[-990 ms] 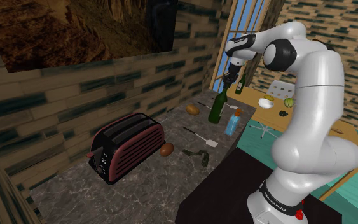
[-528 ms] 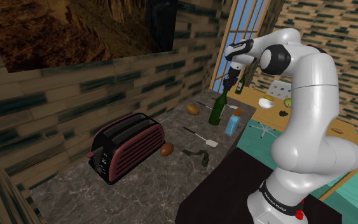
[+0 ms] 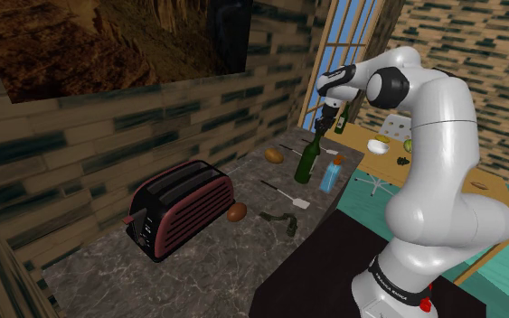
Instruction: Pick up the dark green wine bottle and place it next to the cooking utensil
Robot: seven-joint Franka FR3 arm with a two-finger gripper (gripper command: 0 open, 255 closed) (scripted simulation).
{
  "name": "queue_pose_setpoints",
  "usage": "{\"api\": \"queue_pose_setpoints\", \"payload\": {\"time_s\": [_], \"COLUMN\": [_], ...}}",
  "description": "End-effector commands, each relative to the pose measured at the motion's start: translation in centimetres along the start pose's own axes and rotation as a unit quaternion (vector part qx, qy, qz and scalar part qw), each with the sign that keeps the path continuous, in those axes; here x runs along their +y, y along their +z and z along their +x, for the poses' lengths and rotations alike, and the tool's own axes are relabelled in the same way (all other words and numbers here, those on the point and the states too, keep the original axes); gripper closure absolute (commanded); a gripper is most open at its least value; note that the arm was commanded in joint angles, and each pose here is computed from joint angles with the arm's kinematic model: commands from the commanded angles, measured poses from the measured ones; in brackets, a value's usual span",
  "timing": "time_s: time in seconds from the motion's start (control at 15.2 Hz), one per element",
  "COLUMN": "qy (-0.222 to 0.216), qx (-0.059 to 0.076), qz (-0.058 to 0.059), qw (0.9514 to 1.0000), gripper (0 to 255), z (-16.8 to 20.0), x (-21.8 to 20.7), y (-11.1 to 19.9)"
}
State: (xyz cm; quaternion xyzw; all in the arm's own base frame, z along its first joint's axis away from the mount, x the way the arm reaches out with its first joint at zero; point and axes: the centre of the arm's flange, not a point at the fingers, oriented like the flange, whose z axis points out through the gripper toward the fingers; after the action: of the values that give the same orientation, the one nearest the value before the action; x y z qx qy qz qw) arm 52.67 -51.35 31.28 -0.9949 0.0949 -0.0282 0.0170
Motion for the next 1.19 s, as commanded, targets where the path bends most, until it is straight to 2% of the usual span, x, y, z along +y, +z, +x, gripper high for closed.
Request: {"api": "queue_pose_setpoints", "payload": {"time_s": [0.0, 0.4, 0.46, 0.79, 1.06, 1.12], "qy": [0.0, 0.0, 0.0, 0.0, 0.0, 0.0], "qx": [0.001, 0.001, 0.001, 0.001, 0.001, 0.001], "qz": [0.0, 0.0, 0.0, 0.0, 0.0, 0.0], "qw": [1.0, 1.0, 1.0, 1.0, 1.0, 1.0], "gripper": [255, 255, 0, 0, 0, 0], "z": [0.0, 0.0, 0.0, 0.0, 0.0, 0.0], "x": [0.0, 0.0, 0.0, 0.0, 0.0, 0.0], "y": [0.3, 0.3, 0.3, 0.3, -4.7, -4.7]}}
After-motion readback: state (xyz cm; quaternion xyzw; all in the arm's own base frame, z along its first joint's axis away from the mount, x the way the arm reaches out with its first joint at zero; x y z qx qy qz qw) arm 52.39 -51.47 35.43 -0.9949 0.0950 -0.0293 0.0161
